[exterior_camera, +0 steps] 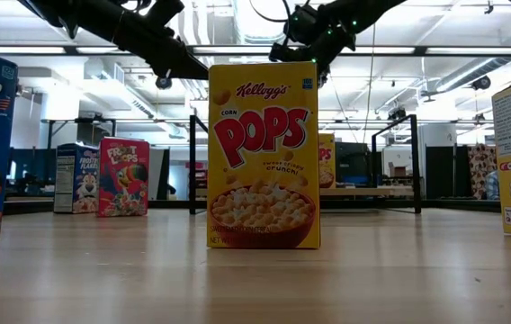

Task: Stack cereal on shelf
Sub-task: Put the right blue cereal box on the shelf

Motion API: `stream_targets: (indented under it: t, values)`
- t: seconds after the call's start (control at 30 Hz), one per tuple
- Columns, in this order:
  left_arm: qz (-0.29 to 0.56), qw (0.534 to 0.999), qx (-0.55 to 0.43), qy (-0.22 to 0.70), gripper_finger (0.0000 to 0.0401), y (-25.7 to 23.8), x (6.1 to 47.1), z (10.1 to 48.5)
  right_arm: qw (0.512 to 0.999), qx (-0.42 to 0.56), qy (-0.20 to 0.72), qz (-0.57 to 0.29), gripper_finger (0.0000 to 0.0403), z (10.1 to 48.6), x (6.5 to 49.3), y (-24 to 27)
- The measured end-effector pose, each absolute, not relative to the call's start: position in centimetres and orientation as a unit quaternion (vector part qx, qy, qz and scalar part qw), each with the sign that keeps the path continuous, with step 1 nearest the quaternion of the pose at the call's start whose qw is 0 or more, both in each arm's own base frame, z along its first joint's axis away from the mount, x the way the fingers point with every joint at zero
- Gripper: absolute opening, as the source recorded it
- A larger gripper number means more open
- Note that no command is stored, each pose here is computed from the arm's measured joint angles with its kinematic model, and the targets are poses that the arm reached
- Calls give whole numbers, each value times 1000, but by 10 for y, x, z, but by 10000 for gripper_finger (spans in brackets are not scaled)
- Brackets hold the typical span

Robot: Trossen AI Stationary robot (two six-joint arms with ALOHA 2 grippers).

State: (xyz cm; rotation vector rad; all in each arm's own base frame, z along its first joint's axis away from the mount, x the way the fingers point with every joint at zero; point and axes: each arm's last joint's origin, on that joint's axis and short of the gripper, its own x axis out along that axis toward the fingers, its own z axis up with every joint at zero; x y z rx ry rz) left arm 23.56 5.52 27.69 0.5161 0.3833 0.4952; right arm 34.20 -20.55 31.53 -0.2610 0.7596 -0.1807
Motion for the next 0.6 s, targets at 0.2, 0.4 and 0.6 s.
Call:
stream_targets:
  t: [0.2,0.4,0.6]
  values:
    - [241,919,251,187,231,55,236,277,907,-126,399,-50,257,309,340,-198]
    - [241,919,251,187,231,55,236,277,887,-140,441,9,260,301,333,-193]
    - [242,919,251,186,231,56,236,277,895,-127,427,20,261,302,334,-192]
